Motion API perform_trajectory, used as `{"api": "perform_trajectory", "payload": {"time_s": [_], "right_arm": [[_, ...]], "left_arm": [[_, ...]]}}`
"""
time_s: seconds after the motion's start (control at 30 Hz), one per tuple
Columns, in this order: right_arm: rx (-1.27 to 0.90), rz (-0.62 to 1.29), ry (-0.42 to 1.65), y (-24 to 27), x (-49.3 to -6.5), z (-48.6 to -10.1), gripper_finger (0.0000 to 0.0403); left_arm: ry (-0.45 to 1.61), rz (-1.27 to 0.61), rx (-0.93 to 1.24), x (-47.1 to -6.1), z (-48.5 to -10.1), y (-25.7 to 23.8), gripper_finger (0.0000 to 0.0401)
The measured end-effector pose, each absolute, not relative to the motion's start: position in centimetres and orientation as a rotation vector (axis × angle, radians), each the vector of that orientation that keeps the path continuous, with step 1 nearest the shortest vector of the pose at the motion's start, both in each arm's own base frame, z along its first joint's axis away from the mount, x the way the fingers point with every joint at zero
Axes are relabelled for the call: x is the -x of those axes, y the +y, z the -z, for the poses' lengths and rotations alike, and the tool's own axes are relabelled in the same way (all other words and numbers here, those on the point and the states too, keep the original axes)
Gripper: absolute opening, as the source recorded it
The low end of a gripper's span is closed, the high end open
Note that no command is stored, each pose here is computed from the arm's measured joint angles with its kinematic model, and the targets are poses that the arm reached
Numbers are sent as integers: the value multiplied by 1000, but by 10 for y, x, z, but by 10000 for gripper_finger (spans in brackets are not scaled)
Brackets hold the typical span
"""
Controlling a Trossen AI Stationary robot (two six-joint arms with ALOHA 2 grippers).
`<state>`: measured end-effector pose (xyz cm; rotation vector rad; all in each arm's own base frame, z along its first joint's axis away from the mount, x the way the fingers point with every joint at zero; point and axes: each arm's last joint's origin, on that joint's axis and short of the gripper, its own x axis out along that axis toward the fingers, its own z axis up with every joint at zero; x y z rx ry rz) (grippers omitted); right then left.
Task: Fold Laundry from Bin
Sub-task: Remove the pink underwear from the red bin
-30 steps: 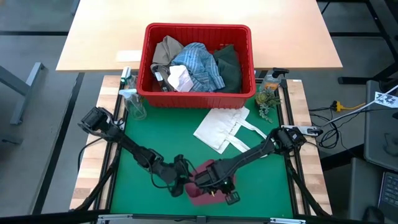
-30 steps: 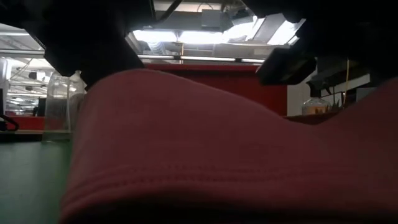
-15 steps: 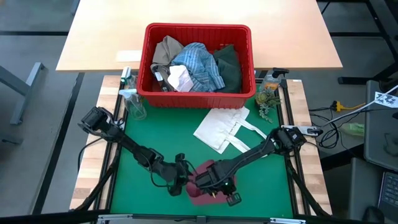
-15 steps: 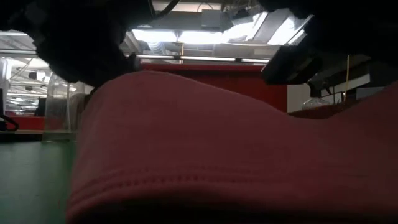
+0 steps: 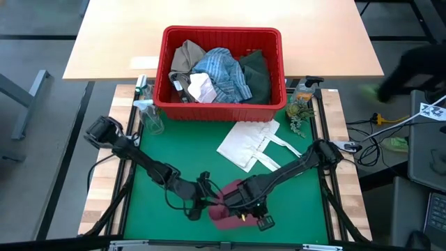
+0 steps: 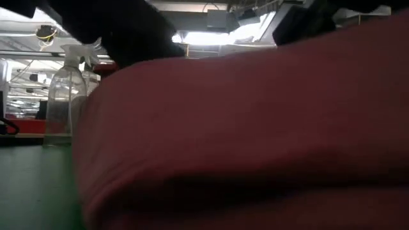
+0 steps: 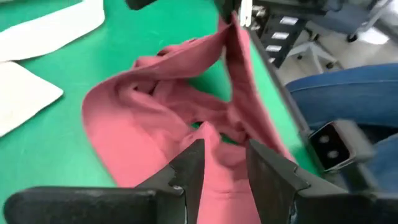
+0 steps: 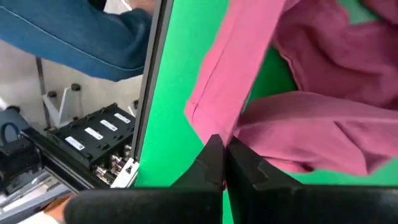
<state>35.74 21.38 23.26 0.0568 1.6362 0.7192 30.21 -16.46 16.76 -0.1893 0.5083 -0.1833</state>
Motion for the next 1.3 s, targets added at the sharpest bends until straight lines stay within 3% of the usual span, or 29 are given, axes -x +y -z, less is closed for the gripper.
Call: {"api": "perform_trajectory", "payload": {"time_s": [0.47,0.73,1.13,1.3], "right_arm": [[11,-524,1559,193,-343,-275,1],[-33,-442,1655,189,-335,-277,1],[-21,-205,1599,167,-345,-280,1],[-1,-240,1602,171,-343,-280,1]], "left_arm": [[512,334,201,-298,-174,-174,112],[525,360,196,-297,-173,-176,112],[450,479,151,-290,-179,-191,112],[475,433,192,-289,-177,-191,112]]}}
